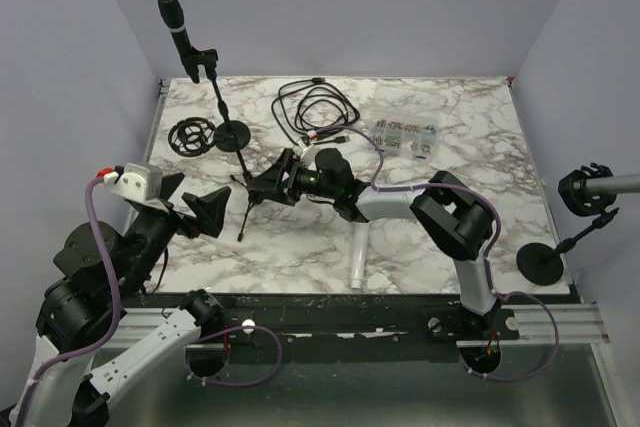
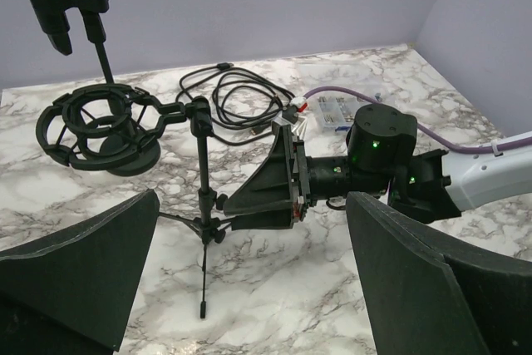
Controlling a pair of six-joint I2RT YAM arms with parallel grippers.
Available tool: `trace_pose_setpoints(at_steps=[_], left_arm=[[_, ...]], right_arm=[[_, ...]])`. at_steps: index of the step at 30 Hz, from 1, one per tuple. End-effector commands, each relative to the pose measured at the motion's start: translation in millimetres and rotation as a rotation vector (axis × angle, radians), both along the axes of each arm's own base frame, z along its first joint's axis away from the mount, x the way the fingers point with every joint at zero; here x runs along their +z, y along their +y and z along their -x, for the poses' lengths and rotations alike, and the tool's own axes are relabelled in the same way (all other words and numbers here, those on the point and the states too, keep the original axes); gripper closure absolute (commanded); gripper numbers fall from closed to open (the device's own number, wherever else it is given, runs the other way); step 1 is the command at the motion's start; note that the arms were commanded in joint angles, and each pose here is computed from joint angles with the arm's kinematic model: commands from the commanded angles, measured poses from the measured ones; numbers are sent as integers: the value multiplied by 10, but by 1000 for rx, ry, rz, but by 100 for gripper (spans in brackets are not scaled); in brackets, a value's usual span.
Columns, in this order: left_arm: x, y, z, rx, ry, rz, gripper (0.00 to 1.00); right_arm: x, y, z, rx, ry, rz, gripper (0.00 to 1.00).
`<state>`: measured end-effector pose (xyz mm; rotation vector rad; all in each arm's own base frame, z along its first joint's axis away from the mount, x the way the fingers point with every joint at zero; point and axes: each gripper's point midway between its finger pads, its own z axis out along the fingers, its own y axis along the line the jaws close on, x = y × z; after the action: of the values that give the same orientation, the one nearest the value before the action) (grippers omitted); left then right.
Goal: Remove the microphone from the stand
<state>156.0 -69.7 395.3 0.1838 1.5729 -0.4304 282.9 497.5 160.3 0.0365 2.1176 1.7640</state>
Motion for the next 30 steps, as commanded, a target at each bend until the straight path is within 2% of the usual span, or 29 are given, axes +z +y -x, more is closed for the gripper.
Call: trace_pose_setpoints(at_steps=[1,14,19,30], left_arm=[[12,-57,16,-27,13,14,1],[15,-36,51,-29,13,23,1],[0,-25,56,-25,14,26,2],[-15,-33,56,-28,19,27,1]], right_arm=[[181,70,72,41,43,-129,22],[56,84,-163,5,91,-160,45],[44,105,-216,0,74,-151,50],[23,118,-213,15,19,-106,67]])
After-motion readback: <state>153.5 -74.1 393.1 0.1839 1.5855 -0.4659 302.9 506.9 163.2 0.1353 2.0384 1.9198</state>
